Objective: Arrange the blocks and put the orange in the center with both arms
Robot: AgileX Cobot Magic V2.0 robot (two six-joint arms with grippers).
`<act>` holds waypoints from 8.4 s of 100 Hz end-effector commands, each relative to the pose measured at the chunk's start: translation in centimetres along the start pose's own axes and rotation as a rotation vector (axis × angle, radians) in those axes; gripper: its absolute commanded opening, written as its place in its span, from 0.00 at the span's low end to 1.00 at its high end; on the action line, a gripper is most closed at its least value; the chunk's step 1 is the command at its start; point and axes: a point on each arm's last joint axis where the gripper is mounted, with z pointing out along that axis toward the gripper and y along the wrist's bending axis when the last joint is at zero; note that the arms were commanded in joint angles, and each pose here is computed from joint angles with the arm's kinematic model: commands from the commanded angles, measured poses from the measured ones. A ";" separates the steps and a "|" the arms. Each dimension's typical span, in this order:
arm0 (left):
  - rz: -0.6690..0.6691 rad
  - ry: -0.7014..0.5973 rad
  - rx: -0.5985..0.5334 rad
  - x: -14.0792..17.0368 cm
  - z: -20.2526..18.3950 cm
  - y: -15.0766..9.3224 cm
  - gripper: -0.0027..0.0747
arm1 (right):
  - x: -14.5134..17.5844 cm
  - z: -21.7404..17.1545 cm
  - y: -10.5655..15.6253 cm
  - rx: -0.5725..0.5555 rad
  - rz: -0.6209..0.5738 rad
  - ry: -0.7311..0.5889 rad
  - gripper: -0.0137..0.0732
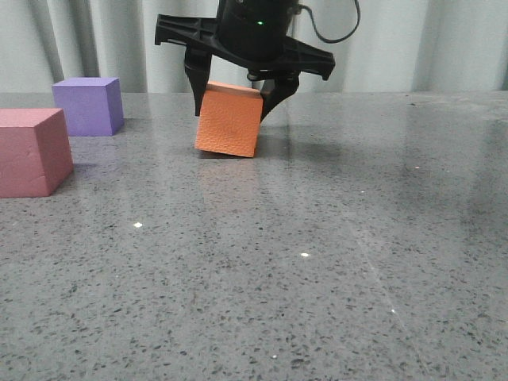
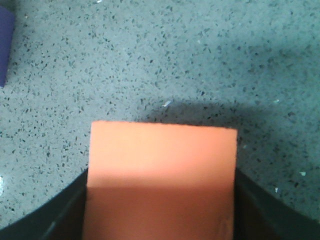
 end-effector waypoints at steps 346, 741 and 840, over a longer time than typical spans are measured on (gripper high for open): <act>-0.011 -0.051 0.022 1.0 -0.1 -0.2 0.01 | 27.6 -21.4 -21.8 0.041 -0.288 -1.093 0.08; -0.288 0.514 0.325 -18.9 17.9 -9.8 0.83 | 28.6 -18.5 -23.2 0.113 -0.163 -1.044 0.08; -0.123 0.786 0.103 -11.2 28.8 -24.6 0.83 | 28.6 -18.5 -23.2 0.113 -0.163 -1.044 0.08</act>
